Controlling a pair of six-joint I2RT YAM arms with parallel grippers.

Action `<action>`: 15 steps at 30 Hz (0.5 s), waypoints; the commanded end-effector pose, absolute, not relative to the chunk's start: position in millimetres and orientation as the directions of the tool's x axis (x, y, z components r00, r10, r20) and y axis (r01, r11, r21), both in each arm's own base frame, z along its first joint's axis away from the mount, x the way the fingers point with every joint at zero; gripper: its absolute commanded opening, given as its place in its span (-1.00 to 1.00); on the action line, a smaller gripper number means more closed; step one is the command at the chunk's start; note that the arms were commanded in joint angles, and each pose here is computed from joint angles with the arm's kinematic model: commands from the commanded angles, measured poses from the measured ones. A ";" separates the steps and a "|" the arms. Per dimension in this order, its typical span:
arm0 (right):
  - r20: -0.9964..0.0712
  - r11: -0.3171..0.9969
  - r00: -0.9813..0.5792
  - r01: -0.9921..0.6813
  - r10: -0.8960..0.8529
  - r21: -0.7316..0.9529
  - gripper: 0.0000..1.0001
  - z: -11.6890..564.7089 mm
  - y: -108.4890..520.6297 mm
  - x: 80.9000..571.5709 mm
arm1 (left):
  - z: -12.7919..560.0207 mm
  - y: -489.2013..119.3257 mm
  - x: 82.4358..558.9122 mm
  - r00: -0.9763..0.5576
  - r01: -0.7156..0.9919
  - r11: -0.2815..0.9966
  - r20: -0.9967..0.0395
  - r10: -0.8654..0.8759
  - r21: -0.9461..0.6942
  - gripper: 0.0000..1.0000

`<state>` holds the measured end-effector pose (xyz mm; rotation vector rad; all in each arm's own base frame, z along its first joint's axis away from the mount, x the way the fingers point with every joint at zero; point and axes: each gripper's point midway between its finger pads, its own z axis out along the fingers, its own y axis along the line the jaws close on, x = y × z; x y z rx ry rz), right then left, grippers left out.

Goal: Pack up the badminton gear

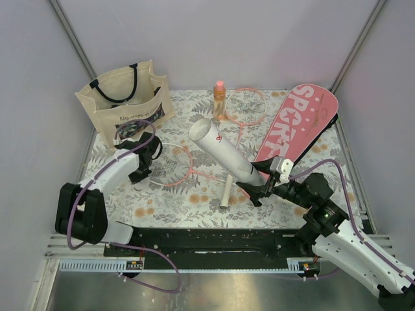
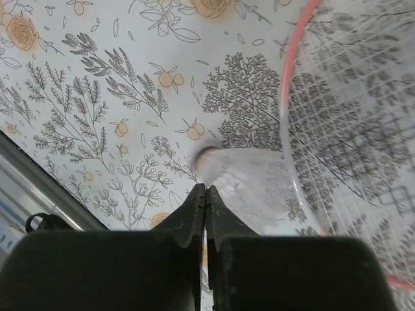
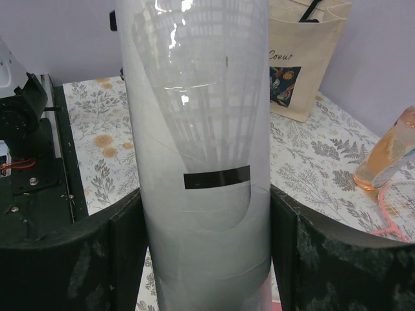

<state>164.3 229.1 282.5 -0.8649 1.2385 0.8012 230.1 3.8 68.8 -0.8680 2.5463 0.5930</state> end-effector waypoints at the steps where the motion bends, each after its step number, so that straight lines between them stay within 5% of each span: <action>1: -0.968 0.462 0.217 -0.876 0.125 -0.137 -0.07 315.3 227.4 160.2 | 121.1 -9.0 244.1 -0.656 -0.665 0.743 -0.539 -0.529 0.081 -1.00; 8: -0.978 0.509 0.202 -0.849 0.059 -0.145 -0.07 301.8 226.6 175.7 | 215.7 -36.1 252.9 -0.561 -0.537 0.809 -0.614 -0.555 -0.241 -1.00; 15: -0.975 0.538 0.223 -0.819 -0.022 -0.200 -0.07 293.5 226.7 190.4 | 318.1 -93.6 249.9 -0.506 -0.116 0.814 -0.672 -0.541 -0.569 -1.00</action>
